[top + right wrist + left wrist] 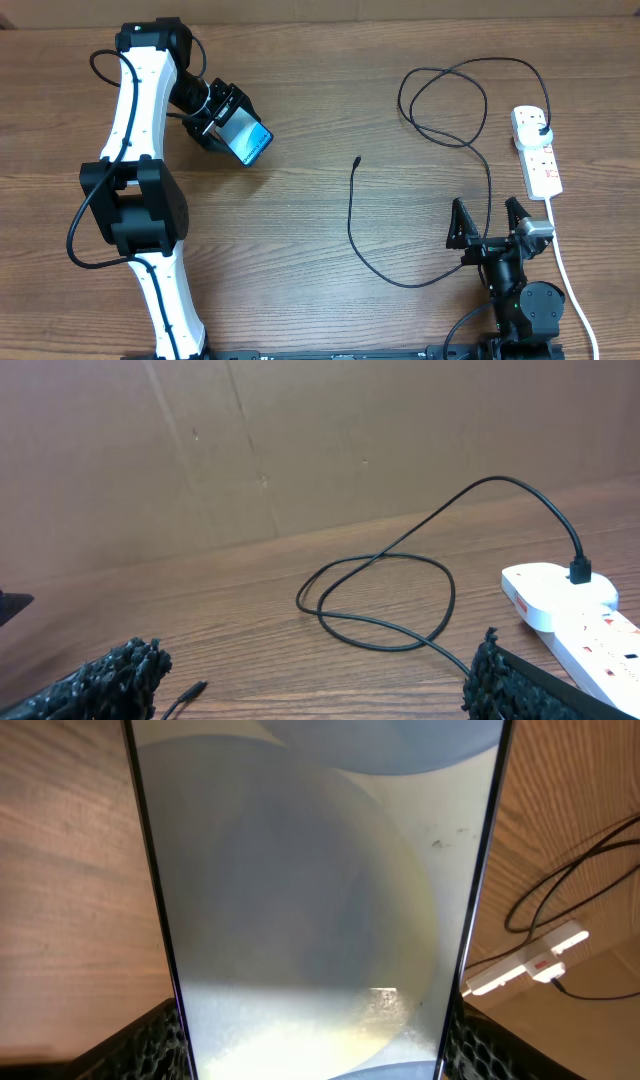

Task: Plug charger to phone and switch on socket
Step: 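Hold the phone raised in the left gripper, tilting it upright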

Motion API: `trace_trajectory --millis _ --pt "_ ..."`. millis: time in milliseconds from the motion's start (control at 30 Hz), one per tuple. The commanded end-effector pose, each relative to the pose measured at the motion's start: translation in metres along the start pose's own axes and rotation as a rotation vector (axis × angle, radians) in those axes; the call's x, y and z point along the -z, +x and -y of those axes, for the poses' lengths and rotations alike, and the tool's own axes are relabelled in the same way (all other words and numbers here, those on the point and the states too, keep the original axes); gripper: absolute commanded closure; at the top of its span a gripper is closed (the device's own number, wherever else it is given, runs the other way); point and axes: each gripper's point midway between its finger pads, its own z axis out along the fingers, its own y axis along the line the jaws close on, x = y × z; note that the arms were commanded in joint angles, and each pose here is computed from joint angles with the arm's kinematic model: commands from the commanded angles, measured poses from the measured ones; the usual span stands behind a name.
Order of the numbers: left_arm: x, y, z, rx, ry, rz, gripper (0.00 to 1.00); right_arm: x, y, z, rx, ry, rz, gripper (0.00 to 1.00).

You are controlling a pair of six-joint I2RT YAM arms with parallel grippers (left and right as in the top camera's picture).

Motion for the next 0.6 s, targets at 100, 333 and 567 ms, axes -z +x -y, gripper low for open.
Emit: trace_trajectory --millis 100,333,567 --pt "0.006 0.011 0.008 0.034 0.039 -0.039 0.56 0.0 0.003 0.001 -0.003 0.007 0.002 0.0" --pt "0.006 0.012 0.008 0.037 0.037 -0.043 0.72 0.0 0.003 0.001 -0.003 0.007 0.002 0.0" --pt "0.009 0.033 0.02 0.051 0.117 -0.153 0.66 0.0 0.003 0.001 -0.003 0.007 0.002 0.0"
